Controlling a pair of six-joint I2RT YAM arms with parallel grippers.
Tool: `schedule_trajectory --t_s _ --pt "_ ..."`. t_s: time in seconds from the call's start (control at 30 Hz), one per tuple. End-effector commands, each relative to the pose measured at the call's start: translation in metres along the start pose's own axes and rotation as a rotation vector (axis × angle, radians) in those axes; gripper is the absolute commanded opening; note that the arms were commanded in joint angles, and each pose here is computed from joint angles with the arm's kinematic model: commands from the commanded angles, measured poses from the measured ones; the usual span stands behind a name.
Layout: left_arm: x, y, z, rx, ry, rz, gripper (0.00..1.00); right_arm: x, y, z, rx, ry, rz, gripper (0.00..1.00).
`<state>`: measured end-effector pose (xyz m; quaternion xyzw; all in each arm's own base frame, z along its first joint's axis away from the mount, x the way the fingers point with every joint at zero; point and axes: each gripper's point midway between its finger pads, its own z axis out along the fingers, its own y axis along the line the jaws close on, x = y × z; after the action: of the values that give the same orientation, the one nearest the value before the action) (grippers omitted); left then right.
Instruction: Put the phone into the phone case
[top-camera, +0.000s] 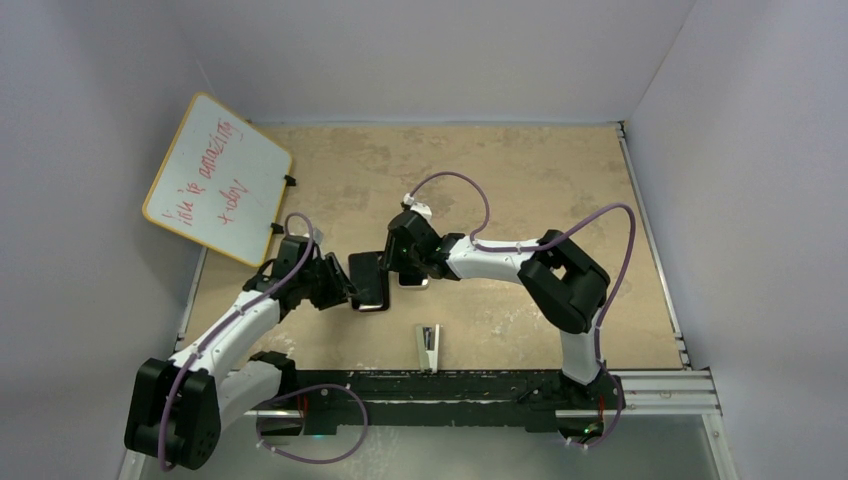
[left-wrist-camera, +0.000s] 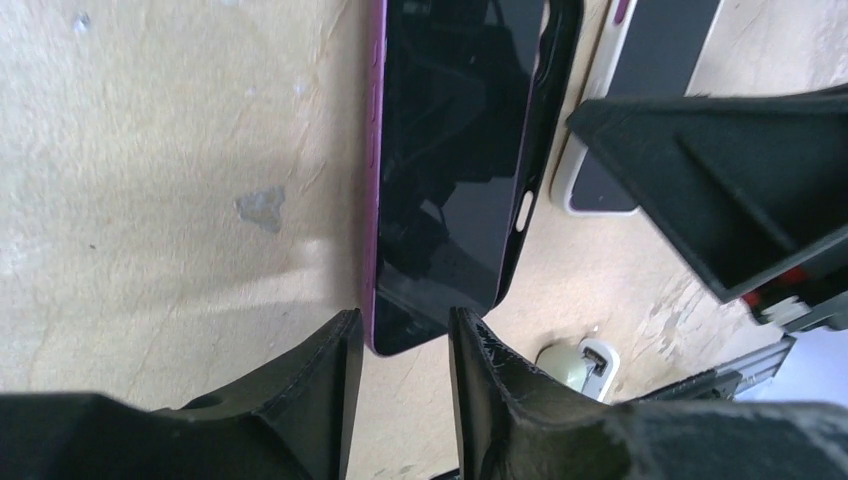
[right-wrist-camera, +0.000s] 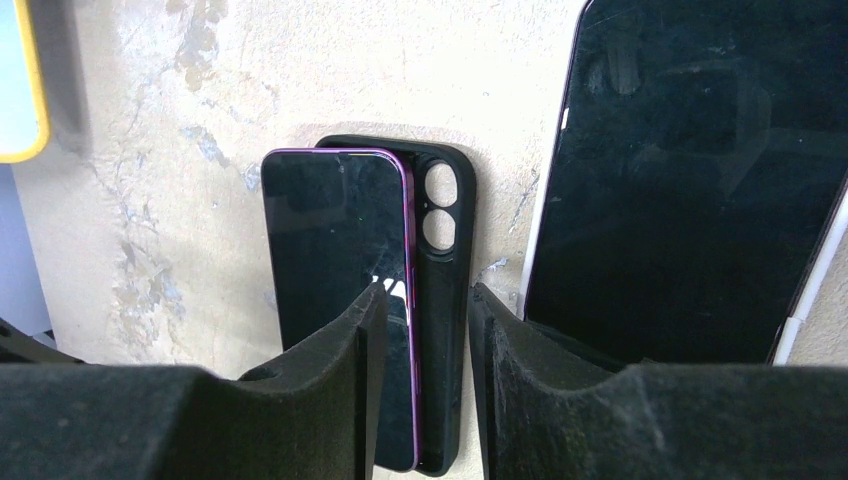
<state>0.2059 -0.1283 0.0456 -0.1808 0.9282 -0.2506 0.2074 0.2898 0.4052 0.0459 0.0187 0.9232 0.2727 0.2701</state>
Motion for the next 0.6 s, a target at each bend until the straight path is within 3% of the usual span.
schedule_trajectory --t_s 0.0,0.23,0.57 --pt "-0.029 -0.009 -0.006 -0.02 -0.079 0.073 0.41 -0.009 0.011 -0.007 -0.035 -0.02 -0.017 0.39" --pt "-0.051 -0.005 -0.005 -0.076 -0.151 0.13 0.47 0.0 0.008 -0.006 -0.02 0.016 -0.042 0.47" --pt "-0.058 -0.006 0.018 -0.071 -0.12 0.118 0.37 0.014 0.004 0.001 -0.012 0.061 -0.051 0.5"
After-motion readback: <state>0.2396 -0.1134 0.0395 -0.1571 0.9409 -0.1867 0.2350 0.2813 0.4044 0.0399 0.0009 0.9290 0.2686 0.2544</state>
